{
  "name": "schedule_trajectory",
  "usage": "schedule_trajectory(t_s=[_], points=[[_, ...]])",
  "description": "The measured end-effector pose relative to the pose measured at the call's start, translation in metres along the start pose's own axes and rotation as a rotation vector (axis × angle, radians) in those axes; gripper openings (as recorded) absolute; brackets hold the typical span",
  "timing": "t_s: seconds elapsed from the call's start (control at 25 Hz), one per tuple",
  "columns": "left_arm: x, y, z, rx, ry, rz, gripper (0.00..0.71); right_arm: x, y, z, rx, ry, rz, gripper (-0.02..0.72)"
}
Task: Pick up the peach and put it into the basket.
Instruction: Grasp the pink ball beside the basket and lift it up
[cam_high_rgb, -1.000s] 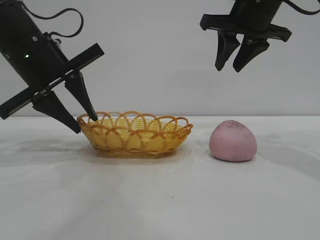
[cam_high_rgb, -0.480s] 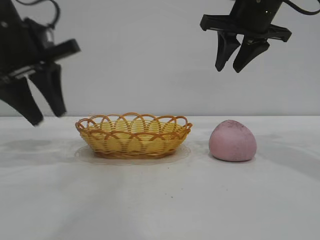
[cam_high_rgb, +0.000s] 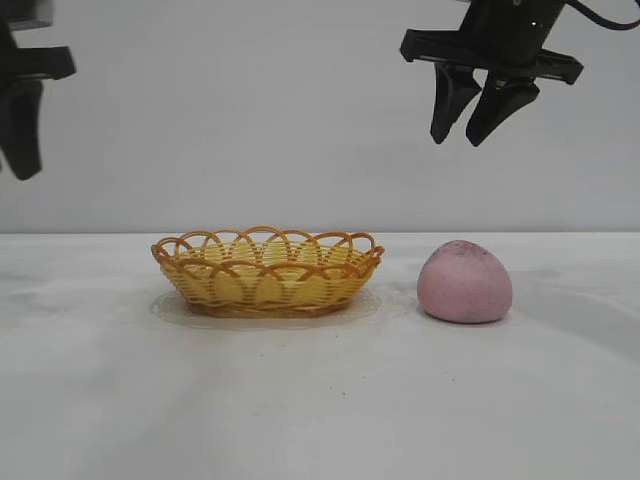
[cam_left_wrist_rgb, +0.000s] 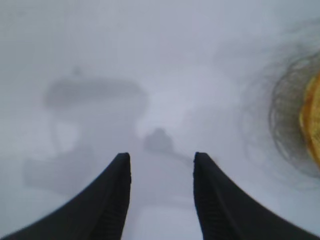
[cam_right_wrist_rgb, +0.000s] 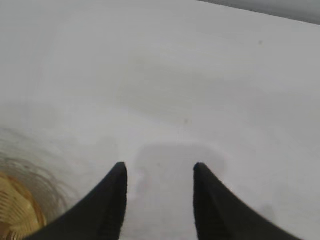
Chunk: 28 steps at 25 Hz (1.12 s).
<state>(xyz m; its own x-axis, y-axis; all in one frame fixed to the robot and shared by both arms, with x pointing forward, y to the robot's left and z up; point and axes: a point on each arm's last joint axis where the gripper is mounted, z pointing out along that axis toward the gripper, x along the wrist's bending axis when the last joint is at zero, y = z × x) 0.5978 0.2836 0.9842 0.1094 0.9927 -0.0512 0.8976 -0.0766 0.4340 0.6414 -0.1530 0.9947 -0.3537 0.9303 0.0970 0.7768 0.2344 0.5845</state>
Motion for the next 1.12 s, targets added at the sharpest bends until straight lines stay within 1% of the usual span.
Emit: schedule_trajectory(t_s=[0.08,0.16,0.2,0.32,0.4,0.44,0.52,0.56,0.68,0.76,0.88,1.04,1.12], points=[[0.013,0.000,-0.010,-0.009,0.015,-0.035,0.243,0.000,0.000,0.000,0.005,0.004,-0.005,0.269],[0.018,0.001,-0.035,-0.064,0.028,-0.048,0.243,0.001,-0.001,0.000,0.007,0.009,-0.006,0.269],[0.017,0.002,-0.050,-0.101,0.032,-0.053,0.243,0.001,-0.001,0.000,0.009,0.011,-0.009,0.269],[0.011,-0.001,-0.116,-0.250,0.052,-0.042,0.243,0.001,-0.001,0.000,0.016,0.015,-0.008,0.269],[0.005,-0.013,-0.162,-0.344,0.069,-0.032,0.243,0.002,-0.002,0.000,0.019,0.018,-0.004,0.269],[0.003,-0.022,-0.182,-0.375,0.077,-0.027,0.243,0.002,-0.002,0.001,0.023,0.019,-0.002,0.269],[-0.002,-0.045,-0.207,-0.401,0.089,-0.017,0.243,0.001,-0.004,0.004,0.032,0.020,-0.001,0.269],[-0.004,-0.060,-0.214,-0.396,0.096,-0.011,0.243,0.001,-0.004,0.006,0.036,0.021,0.001,0.269],[-0.007,-0.105,-0.215,-0.343,0.107,-0.005,0.243,0.001,-0.007,0.010,0.053,0.024,0.006,0.269],[-0.009,-0.135,-0.205,-0.287,0.106,-0.011,0.243,0.001,-0.007,0.010,0.055,0.025,0.007,0.269],[-0.013,-0.176,-0.195,-0.241,0.100,-0.028,0.243,0.001,-0.007,0.010,0.057,0.026,0.007,0.269],[-0.016,-0.218,-0.188,-0.238,0.100,-0.028,0.243,0.001,-0.008,0.010,0.068,0.028,0.008,0.269],[-0.018,-0.235,-0.186,-0.259,0.102,-0.026,0.243,0.002,-0.009,0.010,0.072,0.029,0.007,0.269]])
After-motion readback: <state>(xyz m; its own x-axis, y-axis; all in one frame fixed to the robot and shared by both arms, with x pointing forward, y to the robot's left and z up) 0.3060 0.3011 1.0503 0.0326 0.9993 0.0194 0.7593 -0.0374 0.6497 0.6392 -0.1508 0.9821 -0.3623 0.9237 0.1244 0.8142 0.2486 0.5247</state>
